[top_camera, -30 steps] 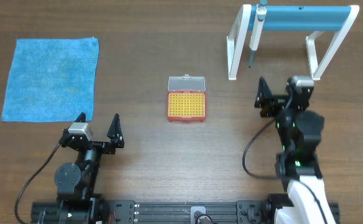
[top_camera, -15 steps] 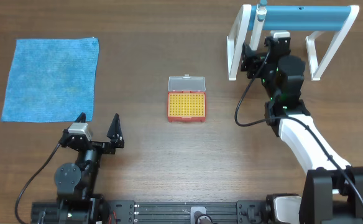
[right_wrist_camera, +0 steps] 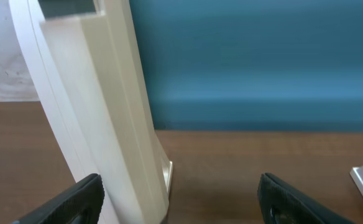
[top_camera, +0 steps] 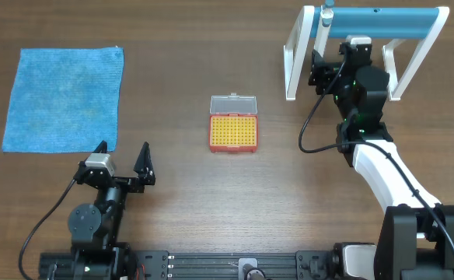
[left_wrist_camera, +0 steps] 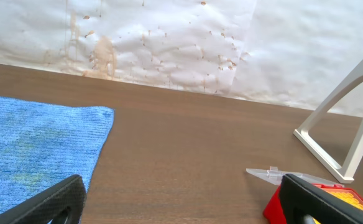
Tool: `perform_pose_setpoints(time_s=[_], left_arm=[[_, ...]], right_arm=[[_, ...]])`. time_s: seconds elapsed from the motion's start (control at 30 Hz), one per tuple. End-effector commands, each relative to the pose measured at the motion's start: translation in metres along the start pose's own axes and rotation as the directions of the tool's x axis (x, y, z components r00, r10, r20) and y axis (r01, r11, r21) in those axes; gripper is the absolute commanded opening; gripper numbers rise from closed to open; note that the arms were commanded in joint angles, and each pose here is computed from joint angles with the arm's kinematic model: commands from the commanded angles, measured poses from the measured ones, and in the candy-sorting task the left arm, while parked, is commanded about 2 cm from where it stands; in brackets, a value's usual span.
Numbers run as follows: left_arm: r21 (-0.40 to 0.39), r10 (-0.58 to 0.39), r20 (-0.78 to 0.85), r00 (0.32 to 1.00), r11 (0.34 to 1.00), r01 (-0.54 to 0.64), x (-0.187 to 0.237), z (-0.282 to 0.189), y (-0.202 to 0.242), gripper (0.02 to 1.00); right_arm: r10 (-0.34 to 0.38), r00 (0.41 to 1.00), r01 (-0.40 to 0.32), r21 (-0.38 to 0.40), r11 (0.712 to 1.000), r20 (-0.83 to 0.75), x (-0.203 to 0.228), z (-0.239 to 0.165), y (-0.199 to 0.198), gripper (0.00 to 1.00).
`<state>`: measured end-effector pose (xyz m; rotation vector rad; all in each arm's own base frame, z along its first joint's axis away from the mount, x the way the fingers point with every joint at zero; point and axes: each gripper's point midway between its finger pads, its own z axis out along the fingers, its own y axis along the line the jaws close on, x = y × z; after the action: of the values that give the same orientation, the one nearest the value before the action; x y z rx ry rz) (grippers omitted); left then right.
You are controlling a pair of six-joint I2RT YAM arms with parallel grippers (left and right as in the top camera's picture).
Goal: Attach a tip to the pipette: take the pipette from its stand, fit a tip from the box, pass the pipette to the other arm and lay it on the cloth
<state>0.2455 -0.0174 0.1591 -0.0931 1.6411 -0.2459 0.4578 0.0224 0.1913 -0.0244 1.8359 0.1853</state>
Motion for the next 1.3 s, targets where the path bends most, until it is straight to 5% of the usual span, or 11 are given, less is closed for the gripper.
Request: perform_pose_setpoints(time_s=[0.03, 0.8, 0.83, 0.87, 1.3], left_arm=[[-0.006, 0.008, -0.002, 1.000, 1.000, -0.008, 0.001, 0.000, 0.001, 0.996], [-0.006, 0.008, -0.002, 1.000, 1.000, -0.008, 0.001, 0.000, 0.001, 0.996], [-0.006, 0.008, -0.002, 1.000, 1.000, -0.008, 0.001, 0.000, 0.001, 0.996], [-0.006, 0.008, -0.001, 1.000, 1.000, -0.008, 0.001, 0.000, 0.001, 0.996], [-0.006, 0.008, -0.001, 1.000, 1.000, -0.008, 0.001, 0.000, 0.001, 0.996]], right_arm=[[-0.022, 1.000, 0.022, -0.030, 0.999, 0.021, -0.012, 0.010, 0.004, 0.803], [-0.018, 1.000, 0.017, -0.031, 0.999, -0.008, -0.005, 0.035, 0.001, 0.796], [-0.017, 1.000, 0.017, -0.031, 0.999, -0.008, -0.005, 0.035, 0.001, 0.150], [-0.017, 1.000, 0.017, -0.031, 0.999, -0.008, -0.005, 0.035, 0.001, 0.086], [-0.024, 0.999, 0.026, -0.033, 0.999, 0.038, -0.028, 0.023, 0.004, 0.082]])
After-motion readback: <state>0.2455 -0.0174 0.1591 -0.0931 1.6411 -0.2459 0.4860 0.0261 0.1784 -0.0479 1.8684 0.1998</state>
